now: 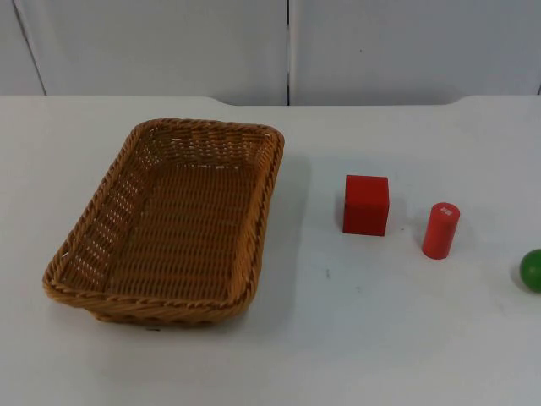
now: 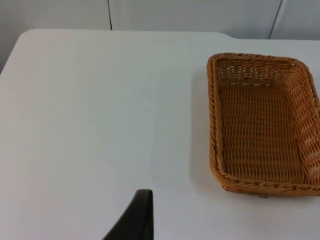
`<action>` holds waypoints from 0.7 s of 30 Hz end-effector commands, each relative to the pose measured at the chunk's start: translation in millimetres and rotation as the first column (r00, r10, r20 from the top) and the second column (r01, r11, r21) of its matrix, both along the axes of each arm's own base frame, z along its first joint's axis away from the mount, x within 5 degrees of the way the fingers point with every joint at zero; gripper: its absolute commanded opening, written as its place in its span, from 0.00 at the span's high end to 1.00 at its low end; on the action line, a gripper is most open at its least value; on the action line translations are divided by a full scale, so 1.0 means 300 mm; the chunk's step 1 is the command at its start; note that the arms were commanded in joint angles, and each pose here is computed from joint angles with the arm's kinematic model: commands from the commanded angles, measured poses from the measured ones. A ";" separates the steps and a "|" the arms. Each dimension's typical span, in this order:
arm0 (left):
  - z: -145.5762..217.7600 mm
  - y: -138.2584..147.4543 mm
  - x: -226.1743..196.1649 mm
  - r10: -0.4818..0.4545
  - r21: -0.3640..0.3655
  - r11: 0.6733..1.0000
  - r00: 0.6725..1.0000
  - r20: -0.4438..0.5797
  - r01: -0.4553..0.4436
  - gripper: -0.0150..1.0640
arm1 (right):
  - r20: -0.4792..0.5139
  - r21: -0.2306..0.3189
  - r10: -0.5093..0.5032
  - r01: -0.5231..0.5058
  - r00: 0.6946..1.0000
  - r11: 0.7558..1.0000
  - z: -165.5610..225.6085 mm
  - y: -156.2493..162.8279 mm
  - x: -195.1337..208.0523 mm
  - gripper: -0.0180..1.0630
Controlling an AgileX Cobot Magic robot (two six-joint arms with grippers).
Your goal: Pick up the basket with the left hand and place the object to the left of the red cylinder into the basket with the right hand.
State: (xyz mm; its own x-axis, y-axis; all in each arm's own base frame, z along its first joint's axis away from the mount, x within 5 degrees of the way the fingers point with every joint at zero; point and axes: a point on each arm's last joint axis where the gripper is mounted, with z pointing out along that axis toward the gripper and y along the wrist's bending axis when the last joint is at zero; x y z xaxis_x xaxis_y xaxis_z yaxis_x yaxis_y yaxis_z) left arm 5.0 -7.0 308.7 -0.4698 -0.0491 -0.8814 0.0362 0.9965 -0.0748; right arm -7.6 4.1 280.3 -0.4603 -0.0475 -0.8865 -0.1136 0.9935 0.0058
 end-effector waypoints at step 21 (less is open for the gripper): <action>0.015 -0.006 0.076 -0.010 -0.032 0.999 0.999 -0.045 0.008 0.01 | 0.006 0.002 -0.010 0.010 1.000 1.000 0.000 -0.001 -0.001 0.01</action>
